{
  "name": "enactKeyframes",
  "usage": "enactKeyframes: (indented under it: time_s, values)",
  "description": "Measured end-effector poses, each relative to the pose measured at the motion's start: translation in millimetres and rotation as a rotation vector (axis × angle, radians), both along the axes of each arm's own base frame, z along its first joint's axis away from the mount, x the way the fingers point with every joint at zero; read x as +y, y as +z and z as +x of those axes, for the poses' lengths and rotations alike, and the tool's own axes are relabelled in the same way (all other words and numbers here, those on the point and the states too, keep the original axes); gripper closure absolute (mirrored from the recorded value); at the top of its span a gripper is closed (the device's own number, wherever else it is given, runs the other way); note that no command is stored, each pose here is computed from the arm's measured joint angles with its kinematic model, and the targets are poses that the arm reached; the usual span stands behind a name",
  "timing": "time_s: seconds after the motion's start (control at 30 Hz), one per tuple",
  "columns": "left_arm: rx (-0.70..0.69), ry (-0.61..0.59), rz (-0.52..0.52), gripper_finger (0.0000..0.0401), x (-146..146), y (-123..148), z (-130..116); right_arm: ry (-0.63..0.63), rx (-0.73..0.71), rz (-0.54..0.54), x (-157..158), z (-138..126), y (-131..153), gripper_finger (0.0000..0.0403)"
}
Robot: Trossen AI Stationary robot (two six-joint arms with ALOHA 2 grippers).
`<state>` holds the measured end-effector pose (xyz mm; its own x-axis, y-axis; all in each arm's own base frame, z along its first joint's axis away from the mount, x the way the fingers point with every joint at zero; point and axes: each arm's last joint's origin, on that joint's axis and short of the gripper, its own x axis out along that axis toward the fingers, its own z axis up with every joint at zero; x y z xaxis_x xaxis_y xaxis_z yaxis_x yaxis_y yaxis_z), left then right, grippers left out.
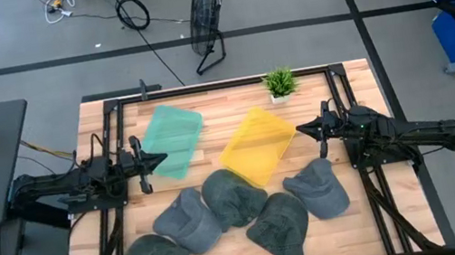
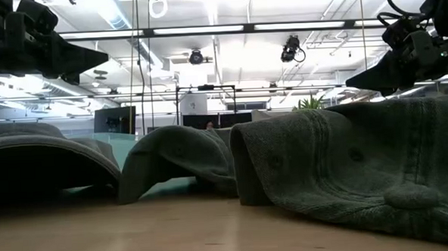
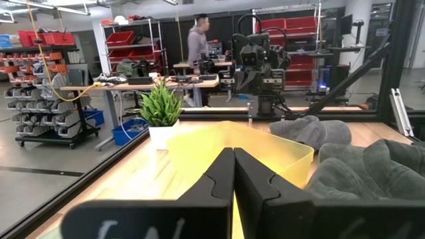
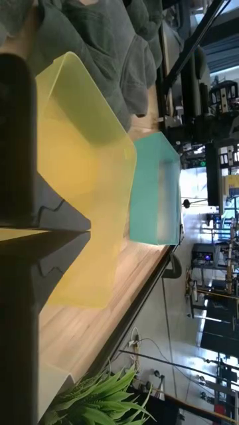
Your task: Pick & Place hat
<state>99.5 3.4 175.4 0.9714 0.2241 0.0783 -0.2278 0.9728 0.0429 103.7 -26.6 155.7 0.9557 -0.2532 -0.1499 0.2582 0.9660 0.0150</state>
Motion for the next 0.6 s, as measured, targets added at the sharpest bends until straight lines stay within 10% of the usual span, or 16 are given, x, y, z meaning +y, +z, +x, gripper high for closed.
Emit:
enactKeyframes:
  time_s: [0.6]
  values:
    - [-0.031,-0.004,-0.028,0.0394,0.0,2.4,-0.2,0.0,0.0,0.0,0.0,0.0,0.0,0.0385]
